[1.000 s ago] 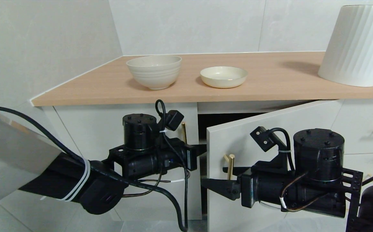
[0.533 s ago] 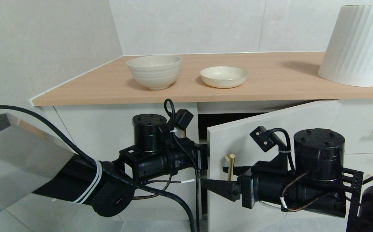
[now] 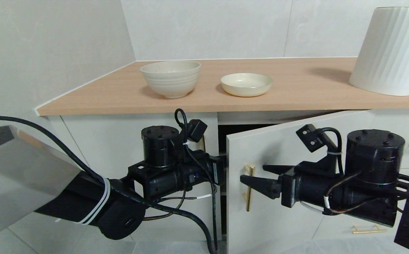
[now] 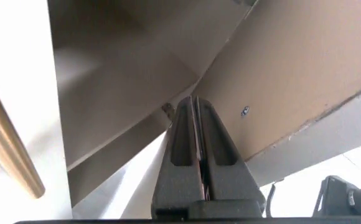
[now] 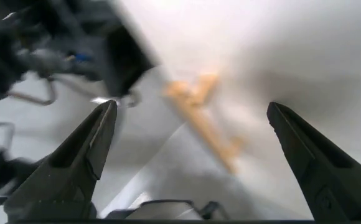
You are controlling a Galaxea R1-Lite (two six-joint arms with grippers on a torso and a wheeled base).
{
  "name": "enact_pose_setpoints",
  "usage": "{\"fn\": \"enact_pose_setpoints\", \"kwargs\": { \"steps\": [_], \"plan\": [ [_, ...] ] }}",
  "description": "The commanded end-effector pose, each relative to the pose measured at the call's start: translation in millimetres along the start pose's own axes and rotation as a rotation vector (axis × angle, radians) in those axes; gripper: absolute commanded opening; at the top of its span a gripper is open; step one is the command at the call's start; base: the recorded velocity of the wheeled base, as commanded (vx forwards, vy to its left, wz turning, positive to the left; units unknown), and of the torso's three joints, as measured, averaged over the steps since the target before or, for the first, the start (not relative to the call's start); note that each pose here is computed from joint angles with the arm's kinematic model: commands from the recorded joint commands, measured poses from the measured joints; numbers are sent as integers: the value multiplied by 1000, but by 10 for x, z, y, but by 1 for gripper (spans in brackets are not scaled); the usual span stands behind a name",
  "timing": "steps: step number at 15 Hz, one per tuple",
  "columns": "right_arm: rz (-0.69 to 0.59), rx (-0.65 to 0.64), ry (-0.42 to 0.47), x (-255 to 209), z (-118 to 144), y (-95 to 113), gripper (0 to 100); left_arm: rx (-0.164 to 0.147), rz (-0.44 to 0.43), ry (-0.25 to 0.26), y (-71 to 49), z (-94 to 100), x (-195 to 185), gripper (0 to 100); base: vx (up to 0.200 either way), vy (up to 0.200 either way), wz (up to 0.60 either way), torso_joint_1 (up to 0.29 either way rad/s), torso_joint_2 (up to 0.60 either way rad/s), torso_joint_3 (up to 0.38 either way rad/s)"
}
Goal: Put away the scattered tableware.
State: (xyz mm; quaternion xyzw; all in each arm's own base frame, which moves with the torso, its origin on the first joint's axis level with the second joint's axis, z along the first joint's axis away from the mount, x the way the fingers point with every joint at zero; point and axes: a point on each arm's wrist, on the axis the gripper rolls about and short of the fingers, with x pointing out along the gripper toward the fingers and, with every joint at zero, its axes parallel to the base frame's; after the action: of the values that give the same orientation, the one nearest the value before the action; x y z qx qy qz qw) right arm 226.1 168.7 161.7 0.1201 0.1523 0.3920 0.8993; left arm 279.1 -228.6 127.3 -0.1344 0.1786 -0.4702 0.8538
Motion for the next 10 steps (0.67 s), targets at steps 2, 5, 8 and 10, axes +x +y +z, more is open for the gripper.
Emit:
{"fn": "enact_pose_setpoints", "kwargs": {
  "steps": [2,5,8,10],
  "plan": [
    [-117,-42,-32,-477,-88,-12,100,15,-26,-26,-42,-7,39,0,0,0,0,0,0,0],
    [-132,-60,14,-729,-313,87,100,32,-16,-77,-43,-33,103,0,0,0,0,0,0,0],
    [-126,-83,74,-952,-569,256,100,35,-5,-90,-63,-14,91,0,0,0,0,0,0,0],
    [-133,-80,89,-932,-590,246,100,33,-2,-82,-67,-34,62,0,0,0,0,0,0,0]
  ]
}}
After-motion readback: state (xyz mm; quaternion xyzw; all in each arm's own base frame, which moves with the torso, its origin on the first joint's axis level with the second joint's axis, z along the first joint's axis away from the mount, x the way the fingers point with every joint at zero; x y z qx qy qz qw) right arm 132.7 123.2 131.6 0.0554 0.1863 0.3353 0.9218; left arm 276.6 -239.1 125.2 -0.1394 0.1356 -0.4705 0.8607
